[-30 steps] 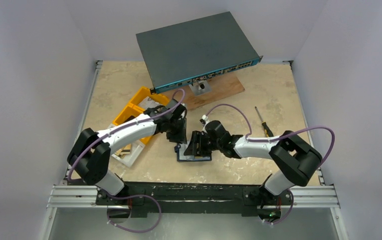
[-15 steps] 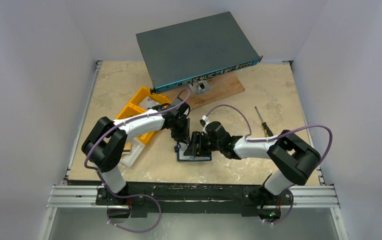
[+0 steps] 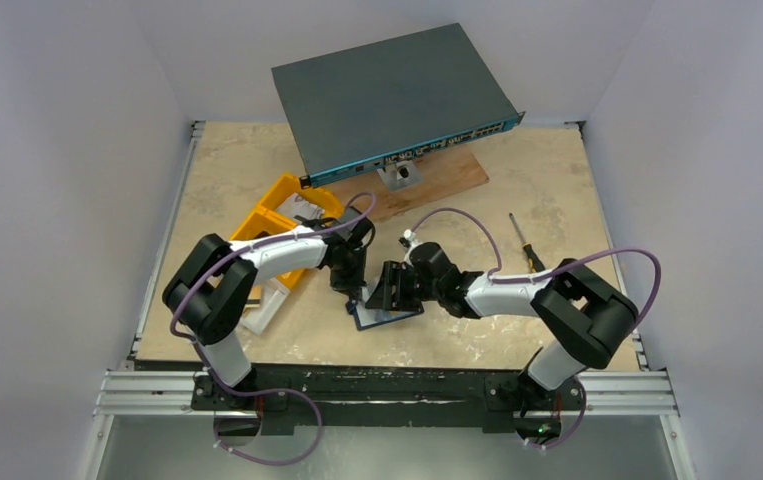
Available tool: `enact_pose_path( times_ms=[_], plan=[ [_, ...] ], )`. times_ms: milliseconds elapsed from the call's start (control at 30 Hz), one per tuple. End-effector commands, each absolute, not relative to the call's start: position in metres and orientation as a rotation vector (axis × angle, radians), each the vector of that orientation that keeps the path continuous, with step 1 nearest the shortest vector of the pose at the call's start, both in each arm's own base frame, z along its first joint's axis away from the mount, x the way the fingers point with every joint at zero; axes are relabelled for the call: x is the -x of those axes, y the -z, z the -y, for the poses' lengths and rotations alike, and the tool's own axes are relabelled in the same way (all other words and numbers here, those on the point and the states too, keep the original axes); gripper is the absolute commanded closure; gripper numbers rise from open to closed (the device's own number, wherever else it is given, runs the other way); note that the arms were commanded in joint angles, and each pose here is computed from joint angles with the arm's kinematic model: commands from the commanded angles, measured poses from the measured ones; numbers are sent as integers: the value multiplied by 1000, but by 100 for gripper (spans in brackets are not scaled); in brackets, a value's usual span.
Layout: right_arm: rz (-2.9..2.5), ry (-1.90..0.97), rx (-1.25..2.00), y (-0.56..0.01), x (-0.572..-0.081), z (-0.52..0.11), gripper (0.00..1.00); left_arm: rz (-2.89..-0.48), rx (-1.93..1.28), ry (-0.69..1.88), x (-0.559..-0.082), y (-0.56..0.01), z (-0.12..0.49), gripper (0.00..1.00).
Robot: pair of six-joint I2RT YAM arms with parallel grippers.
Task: Take the credit cards out of the card holder
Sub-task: Remove the credit card from the card holder.
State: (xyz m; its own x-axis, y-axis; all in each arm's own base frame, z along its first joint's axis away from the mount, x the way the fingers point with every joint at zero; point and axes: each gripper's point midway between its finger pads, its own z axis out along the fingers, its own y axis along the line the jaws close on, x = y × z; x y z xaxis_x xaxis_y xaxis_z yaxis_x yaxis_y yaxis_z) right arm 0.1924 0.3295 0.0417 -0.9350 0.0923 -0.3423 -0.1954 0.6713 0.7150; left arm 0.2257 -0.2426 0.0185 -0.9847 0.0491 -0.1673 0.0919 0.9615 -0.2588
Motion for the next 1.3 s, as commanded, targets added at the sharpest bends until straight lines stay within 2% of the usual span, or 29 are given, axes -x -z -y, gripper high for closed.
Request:
enact_pose_path(
  times_ms=[0,200,400,600,933,1067,1267],
  plan=[
    [-2453,-1230,90,-61,-203,-347,45,-2903,-124,418,-229,-26,239,100],
    [-2395,-1307,77,-77,-206,-356,45,-2910,-131,468,-225,-25,242,100],
    [-2386,-1387,79,-78,-203,-364,45,-2851,-148,572,-230,-49,252,99],
    [-2399,-1410,81,-71,-201,-368,45,-2814,-130,603,-230,-72,253,89],
    [-2421,-1430,113,-60,-195,-374,42,-2745,-85,753,-239,-104,268,82],
    [-2419,-1421,115,-59,-195,-373,41,-2803,-72,808,-240,-86,282,82],
    [-2400,-1375,107,-65,-198,-367,41,-2927,39,777,-229,-35,281,92]
  ],
)
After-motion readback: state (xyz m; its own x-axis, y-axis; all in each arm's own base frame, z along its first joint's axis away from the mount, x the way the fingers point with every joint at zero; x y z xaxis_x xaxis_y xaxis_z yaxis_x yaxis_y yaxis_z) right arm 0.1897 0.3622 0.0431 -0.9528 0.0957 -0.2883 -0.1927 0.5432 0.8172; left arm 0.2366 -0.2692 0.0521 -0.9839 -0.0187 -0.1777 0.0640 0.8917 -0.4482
